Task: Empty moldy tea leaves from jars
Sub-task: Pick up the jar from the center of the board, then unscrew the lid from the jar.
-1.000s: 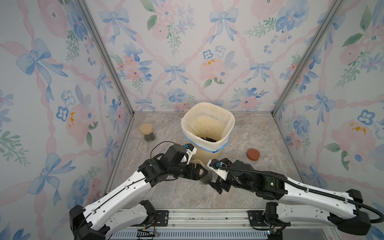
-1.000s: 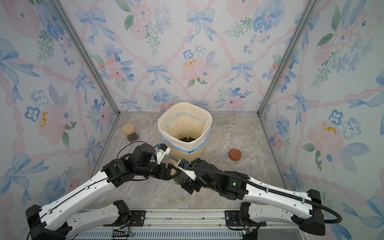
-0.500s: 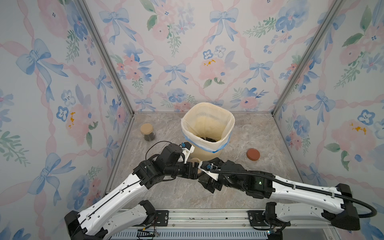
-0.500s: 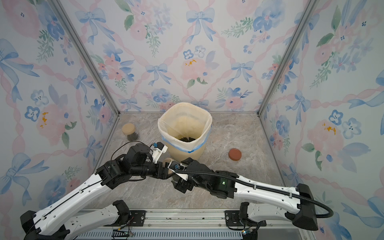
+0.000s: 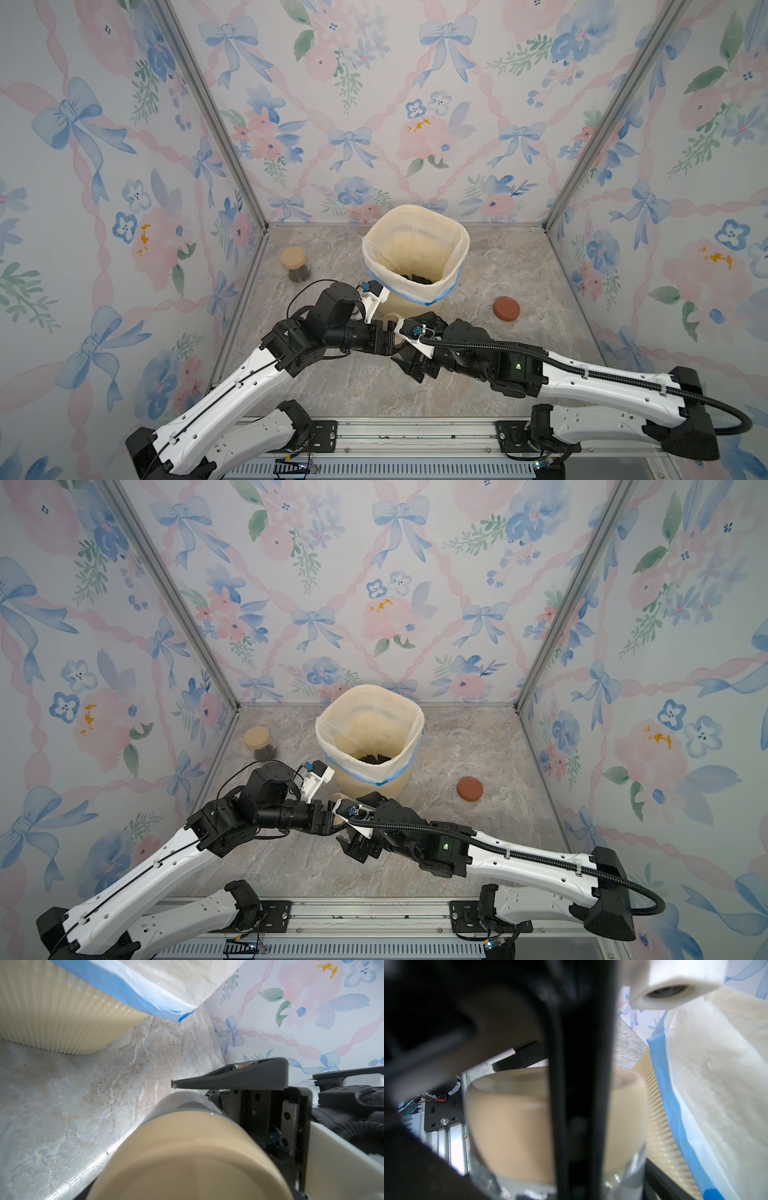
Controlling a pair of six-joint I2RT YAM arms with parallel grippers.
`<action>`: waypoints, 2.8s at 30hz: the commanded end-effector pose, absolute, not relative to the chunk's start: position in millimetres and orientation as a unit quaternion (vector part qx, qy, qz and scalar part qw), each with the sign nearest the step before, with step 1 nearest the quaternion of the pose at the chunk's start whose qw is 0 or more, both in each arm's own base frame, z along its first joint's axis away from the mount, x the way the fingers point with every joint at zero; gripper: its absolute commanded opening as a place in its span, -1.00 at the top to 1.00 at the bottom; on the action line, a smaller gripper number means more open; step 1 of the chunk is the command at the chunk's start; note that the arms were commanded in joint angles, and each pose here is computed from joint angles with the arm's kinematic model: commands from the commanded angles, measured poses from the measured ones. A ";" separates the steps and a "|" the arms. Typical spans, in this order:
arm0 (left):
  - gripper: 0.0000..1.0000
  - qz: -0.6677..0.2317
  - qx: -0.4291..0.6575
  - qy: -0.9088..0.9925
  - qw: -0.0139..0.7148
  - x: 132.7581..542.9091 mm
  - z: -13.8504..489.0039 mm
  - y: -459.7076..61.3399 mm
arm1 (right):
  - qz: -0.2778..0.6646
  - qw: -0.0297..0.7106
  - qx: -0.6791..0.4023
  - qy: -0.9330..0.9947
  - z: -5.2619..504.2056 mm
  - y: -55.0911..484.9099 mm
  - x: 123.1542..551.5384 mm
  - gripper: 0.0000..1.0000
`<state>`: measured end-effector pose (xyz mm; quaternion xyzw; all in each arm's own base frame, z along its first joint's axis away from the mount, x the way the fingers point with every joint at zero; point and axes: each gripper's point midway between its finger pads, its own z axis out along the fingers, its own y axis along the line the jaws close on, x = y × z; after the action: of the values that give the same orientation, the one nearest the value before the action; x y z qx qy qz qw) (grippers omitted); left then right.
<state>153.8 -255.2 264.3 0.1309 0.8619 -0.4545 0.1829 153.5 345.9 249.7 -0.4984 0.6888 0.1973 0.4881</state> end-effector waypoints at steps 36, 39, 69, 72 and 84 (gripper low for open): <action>-0.70 -0.501 0.176 0.822 0.207 167.6 296.6 -273.3 | 0.267 0.494 -0.448 0.696 261.9 318.5 169.6 -0.48; -0.85 -0.499 0.171 0.822 0.214 171.6 298.0 -270.0 | 0.274 0.492 -0.449 0.694 262.6 315.6 167.6 -0.47; -0.89 -0.513 0.197 0.810 0.205 171.1 304.3 -274.3 | 0.327 0.463 -0.440 0.697 268.1 301.3 158.0 -0.44; -0.81 -0.514 0.199 0.809 0.202 170.0 303.4 -275.1 | 0.324 0.460 -0.441 0.699 266.2 301.2 157.8 -0.44; -0.39 -0.513 0.190 0.813 0.197 173.0 302.3 -276.4 | 0.290 0.471 -0.441 0.707 264.4 295.8 166.6 -0.40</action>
<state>172.8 -274.3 296.3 0.1843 0.8203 -0.5053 0.1942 157.7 297.6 243.7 -0.4537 0.7186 0.2960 0.4361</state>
